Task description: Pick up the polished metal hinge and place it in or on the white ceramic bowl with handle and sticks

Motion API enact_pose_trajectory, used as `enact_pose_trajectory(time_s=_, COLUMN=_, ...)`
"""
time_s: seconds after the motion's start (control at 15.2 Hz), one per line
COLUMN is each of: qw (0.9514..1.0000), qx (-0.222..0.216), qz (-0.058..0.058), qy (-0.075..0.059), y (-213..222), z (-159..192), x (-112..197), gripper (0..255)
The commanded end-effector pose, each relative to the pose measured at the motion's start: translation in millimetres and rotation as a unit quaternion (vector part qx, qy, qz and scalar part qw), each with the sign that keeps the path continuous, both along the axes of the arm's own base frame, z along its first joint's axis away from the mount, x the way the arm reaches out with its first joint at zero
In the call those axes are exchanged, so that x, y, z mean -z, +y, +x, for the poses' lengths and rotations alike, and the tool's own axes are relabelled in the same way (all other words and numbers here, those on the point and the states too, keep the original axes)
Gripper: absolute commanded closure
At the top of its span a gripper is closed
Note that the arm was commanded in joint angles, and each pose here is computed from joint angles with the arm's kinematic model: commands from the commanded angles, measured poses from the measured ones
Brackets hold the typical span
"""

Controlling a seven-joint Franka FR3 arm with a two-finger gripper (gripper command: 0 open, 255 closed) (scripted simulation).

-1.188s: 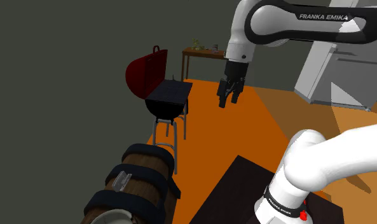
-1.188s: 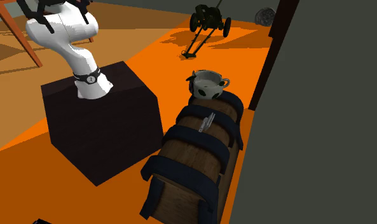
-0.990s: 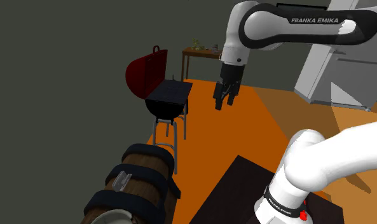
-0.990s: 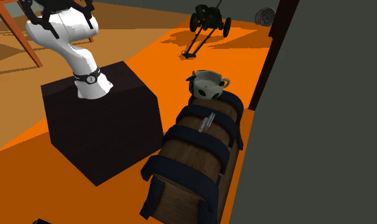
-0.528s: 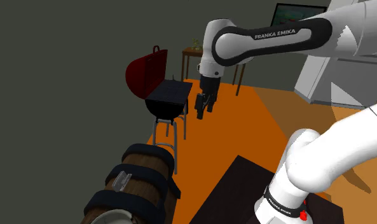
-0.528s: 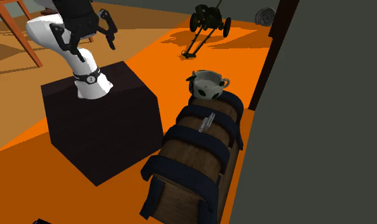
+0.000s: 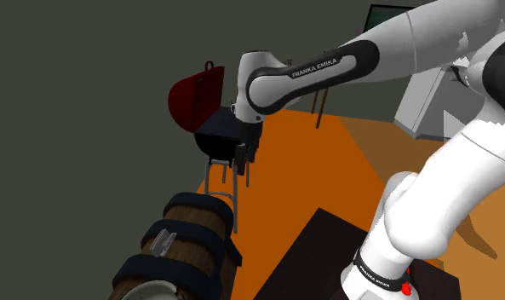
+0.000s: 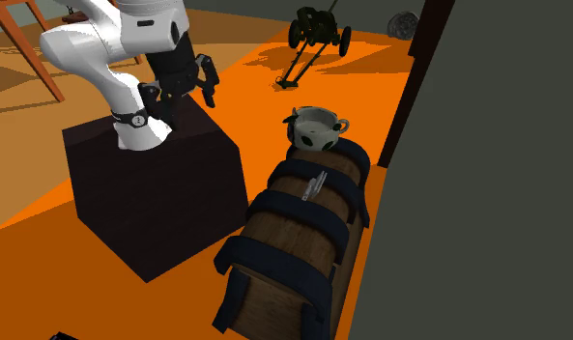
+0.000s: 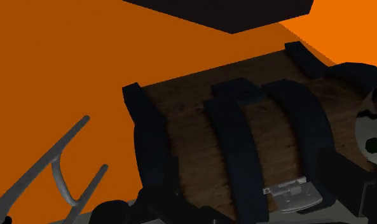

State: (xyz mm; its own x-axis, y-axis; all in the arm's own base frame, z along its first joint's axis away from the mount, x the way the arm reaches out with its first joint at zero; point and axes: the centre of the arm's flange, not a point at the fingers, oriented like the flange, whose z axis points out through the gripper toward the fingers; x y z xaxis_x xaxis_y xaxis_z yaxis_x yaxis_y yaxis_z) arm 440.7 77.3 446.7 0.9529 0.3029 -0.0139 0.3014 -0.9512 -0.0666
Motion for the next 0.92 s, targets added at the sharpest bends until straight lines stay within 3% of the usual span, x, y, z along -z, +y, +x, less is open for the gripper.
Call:
enact_pose_trajectory(time_s=0.0, qw=0.9996, qx=-0.027, qz=-0.001, qy=-0.002, y=16, z=16, x=19, gripper=0)
enact_pose_trajectory(time_s=0.4, qw=0.9946, qx=-0.103, qz=-0.006, qy=-0.008, y=65, z=58, x=67, gripper=0)
enact_pose_trajectory(time_s=0.86, qw=0.9812, qx=-0.192, qz=-0.012, qy=-0.015, y=129, z=98, x=122, gripper=0)
